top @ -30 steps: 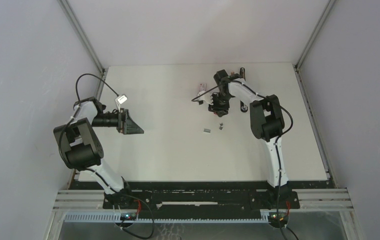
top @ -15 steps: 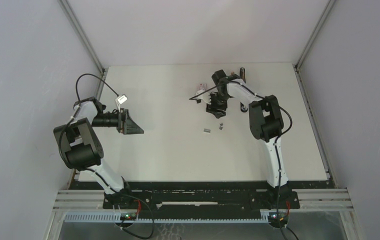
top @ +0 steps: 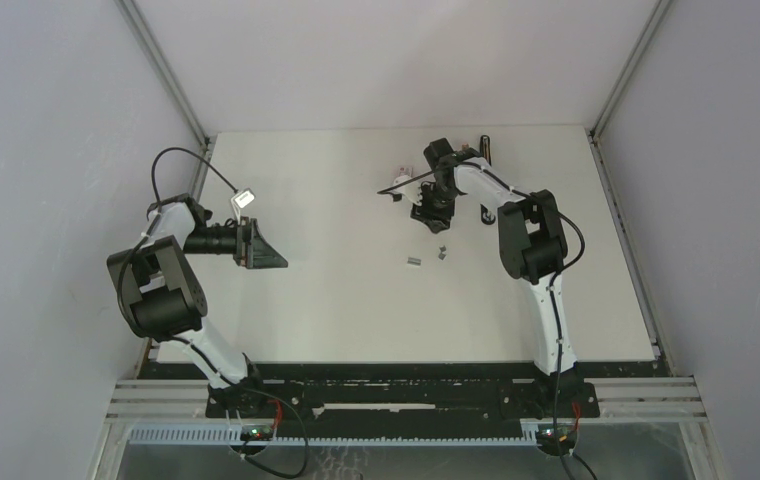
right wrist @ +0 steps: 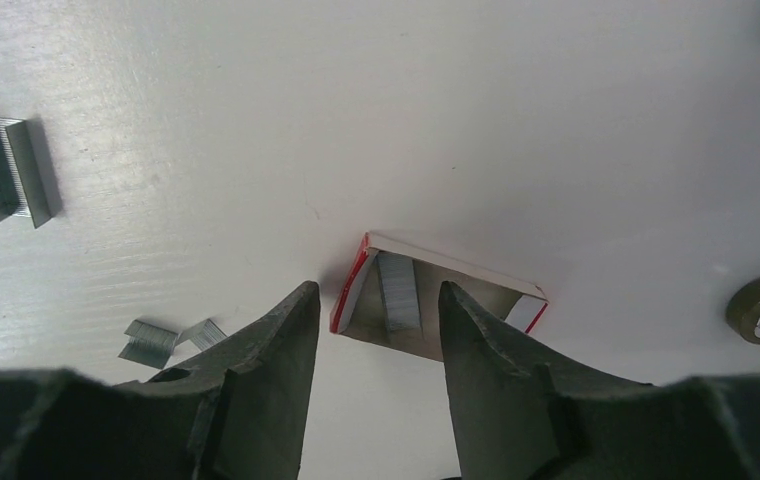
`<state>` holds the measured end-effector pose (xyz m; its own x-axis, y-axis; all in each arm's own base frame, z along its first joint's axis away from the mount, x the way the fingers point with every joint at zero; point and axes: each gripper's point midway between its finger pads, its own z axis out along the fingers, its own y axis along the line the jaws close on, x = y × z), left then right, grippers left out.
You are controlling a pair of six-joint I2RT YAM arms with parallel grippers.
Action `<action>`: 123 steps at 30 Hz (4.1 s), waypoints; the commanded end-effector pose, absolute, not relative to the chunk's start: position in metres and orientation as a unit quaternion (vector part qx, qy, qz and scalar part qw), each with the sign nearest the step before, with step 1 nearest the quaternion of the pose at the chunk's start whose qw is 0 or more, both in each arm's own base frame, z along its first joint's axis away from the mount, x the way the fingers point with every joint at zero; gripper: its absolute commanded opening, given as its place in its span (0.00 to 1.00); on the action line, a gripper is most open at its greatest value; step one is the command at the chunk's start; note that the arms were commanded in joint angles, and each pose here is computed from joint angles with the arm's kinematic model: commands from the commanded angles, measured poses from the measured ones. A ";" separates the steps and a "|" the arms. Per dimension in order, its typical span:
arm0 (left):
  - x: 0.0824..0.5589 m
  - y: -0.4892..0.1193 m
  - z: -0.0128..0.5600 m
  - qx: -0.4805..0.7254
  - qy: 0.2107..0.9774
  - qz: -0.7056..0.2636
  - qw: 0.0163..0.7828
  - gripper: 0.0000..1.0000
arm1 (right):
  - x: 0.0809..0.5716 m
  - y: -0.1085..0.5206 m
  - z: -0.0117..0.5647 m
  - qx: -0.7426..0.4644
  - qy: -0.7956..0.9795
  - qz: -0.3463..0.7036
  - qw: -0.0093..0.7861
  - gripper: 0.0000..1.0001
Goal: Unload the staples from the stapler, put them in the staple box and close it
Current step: Place the staple in the staple box, then adjust the staple box at the center of the board.
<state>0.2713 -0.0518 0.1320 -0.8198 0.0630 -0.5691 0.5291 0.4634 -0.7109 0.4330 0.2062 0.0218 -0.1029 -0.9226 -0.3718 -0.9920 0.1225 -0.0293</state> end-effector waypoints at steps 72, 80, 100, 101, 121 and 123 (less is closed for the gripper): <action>0.285 -0.049 0.151 0.203 0.805 -0.483 0.277 1.00 | 0.527 0.223 0.060 -0.346 0.891 0.065 0.286 0.58; 0.285 -0.048 0.151 0.203 0.805 -0.483 0.277 1.00 | 0.532 0.220 0.048 -0.342 0.896 0.030 0.282 0.59; 0.285 -0.049 0.151 0.204 0.804 -0.484 0.277 1.00 | 0.519 0.181 0.036 -0.328 0.914 -0.024 0.239 0.59; 0.285 -0.049 0.151 0.204 0.804 -0.484 0.277 1.00 | 0.517 0.179 0.035 -0.326 0.915 -0.024 0.237 0.59; 0.284 -0.050 0.154 0.206 0.801 -0.489 0.278 1.00 | 0.517 0.163 0.087 -0.290 0.914 -0.026 0.283 0.57; 0.284 -0.050 0.154 0.205 0.800 -0.490 0.277 1.00 | 0.507 0.168 0.108 -0.298 0.908 -0.009 0.295 0.56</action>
